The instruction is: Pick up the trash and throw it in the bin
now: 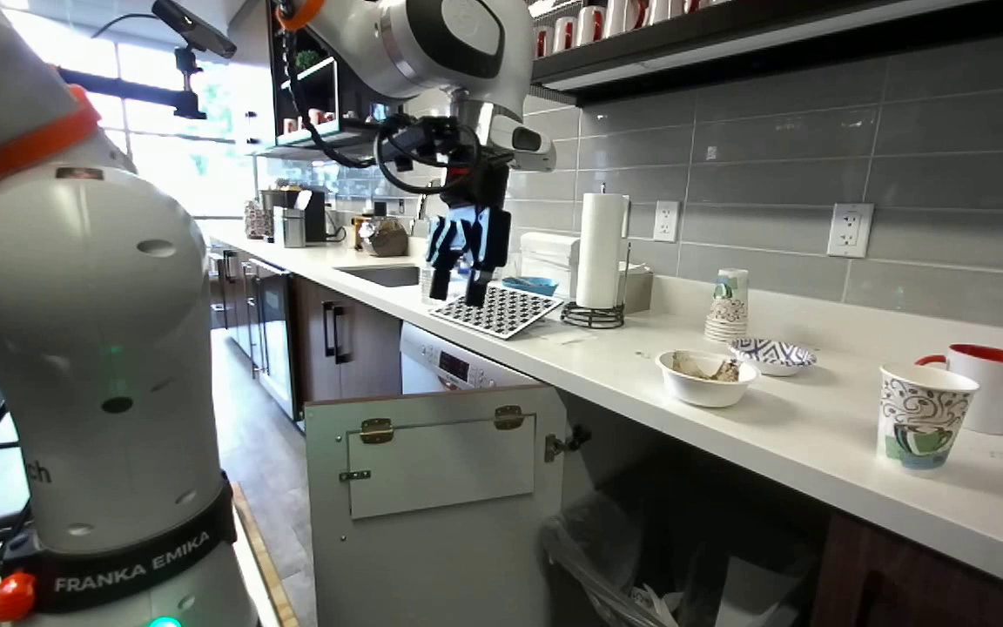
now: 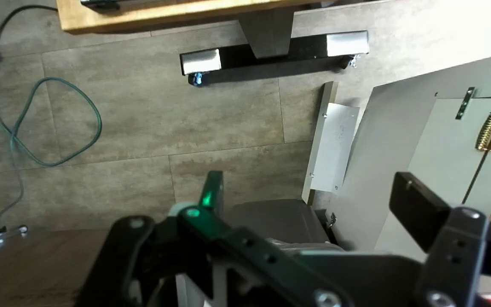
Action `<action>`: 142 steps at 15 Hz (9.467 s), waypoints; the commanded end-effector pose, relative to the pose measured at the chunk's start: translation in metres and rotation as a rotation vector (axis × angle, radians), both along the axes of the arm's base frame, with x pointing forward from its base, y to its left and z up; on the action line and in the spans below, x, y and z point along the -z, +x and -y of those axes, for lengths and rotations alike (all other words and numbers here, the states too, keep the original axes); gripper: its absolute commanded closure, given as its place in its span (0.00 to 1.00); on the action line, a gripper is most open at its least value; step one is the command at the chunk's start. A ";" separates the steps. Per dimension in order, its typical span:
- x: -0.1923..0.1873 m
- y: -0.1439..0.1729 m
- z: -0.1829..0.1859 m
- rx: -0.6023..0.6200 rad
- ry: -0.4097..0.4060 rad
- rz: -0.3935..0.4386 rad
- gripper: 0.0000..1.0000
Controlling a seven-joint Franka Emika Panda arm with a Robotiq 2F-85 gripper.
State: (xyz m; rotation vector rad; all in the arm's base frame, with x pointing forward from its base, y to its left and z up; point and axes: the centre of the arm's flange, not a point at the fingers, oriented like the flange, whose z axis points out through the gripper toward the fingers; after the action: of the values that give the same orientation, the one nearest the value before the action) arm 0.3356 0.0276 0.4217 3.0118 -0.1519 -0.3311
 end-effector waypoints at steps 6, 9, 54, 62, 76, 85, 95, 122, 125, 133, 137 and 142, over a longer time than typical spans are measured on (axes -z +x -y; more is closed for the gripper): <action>0.030 0.164 -0.025 -0.337 0.031 0.111 0.00; 0.033 0.216 -0.039 -0.450 0.044 0.091 0.00; 0.155 0.418 -0.076 -0.329 0.061 0.585 0.14; 0.151 0.419 -0.072 -0.316 0.026 0.584 0.55; 0.159 0.418 -0.071 -0.314 0.020 0.535 0.94; 0.146 0.411 -0.073 -0.317 0.023 0.498 1.00; 0.122 0.412 -0.092 -0.339 -0.004 0.504 0.59; 0.134 0.416 -0.071 -0.204 0.015 0.508 0.73; 0.128 0.419 -0.072 -0.130 -0.005 0.523 0.53; 0.136 0.421 -0.069 0.072 -0.051 0.487 0.00; 0.139 0.421 -0.072 0.158 -0.061 0.455 0.00; 0.145 0.427 -0.074 0.265 -0.054 0.456 0.00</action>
State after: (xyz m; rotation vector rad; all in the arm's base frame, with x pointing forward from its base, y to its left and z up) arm 0.7505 0.0975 0.2841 2.9713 -0.4863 0.3602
